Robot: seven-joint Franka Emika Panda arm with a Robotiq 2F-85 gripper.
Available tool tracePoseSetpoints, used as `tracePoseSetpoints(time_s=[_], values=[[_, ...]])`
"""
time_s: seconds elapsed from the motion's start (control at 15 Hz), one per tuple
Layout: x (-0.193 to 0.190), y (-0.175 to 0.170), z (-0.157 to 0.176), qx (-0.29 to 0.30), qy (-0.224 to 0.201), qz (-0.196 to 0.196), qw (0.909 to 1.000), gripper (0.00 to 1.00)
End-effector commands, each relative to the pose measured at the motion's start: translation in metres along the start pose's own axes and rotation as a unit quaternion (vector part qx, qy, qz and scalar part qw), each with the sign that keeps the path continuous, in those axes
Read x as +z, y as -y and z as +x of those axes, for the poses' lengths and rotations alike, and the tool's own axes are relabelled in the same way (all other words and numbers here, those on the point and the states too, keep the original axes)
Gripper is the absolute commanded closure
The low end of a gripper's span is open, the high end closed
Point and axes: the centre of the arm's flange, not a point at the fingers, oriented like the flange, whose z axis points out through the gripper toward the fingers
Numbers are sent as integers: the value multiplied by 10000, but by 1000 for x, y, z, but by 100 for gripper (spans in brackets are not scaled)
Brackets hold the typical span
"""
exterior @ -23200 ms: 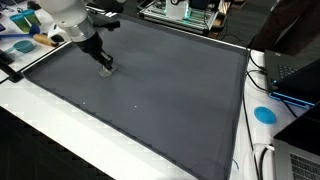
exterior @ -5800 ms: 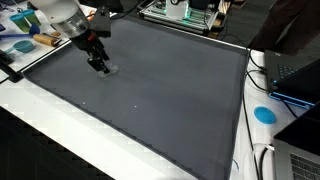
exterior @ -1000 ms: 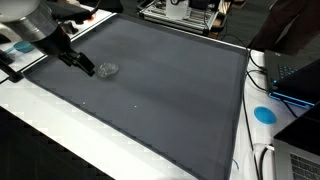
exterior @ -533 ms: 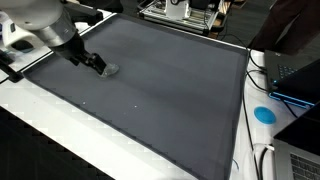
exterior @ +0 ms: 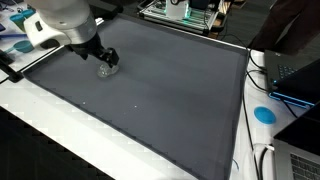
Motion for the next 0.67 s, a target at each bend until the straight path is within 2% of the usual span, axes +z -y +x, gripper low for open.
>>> tracePoseSetpoints(time_s=[0.0, 0.6], values=[[2, 19, -31, -275, -38, -242, 9993, 0], [-11, 47, -45, -644, -241, -361, 9970, 0]])
